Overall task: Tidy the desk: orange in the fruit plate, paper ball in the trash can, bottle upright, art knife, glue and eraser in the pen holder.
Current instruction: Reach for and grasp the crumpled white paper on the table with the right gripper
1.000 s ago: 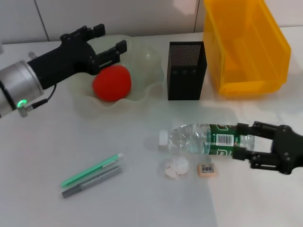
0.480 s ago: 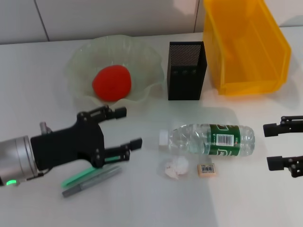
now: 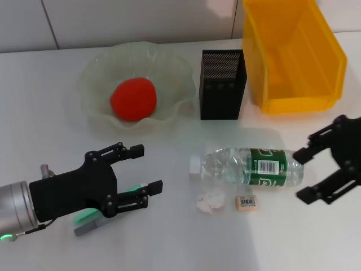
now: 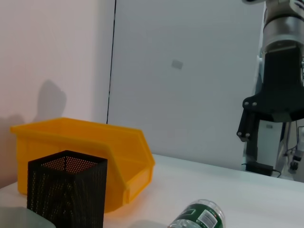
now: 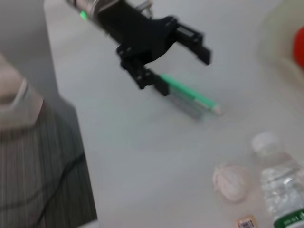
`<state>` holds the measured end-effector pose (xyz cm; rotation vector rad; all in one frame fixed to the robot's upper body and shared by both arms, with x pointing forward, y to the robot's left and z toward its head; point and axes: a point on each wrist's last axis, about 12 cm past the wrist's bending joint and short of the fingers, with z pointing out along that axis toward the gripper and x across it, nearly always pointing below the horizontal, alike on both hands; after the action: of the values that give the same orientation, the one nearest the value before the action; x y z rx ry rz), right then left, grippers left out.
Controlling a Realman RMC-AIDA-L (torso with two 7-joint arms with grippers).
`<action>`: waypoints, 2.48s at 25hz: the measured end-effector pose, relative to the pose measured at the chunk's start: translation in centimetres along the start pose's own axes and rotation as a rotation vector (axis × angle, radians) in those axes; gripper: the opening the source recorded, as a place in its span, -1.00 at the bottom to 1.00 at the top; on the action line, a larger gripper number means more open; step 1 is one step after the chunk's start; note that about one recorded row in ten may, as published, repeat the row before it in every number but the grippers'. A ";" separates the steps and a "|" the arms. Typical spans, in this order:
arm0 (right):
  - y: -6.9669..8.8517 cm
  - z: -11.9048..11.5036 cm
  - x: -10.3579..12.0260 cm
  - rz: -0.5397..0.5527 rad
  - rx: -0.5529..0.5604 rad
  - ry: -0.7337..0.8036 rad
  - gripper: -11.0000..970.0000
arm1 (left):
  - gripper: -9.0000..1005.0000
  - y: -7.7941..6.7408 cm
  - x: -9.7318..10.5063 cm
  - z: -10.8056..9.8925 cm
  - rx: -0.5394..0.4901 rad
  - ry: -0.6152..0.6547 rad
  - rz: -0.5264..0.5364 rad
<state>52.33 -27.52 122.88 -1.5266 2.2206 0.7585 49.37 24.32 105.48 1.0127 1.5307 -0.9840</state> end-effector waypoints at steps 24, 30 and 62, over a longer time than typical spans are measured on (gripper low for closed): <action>1.4 12.3 -7.9 -0.072 0.184 0.321 0.63 | 0.61 -0.2 0.4 -0.3 -0.011 0.006 -0.035; 0.9 14.0 -7.7 -0.044 0.207 0.320 0.63 | 0.61 -0.1 0.2 -0.2 -0.004 0.006 -0.029; -0.1 16.8 -7.5 -0.016 0.184 0.279 0.47 | 0.61 0.0 0.0 0.0 0.000 0.005 -0.024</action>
<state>54.80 -11.79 113.58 -1.6382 2.3930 0.3393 49.38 24.31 105.43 0.9993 1.5497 -0.9987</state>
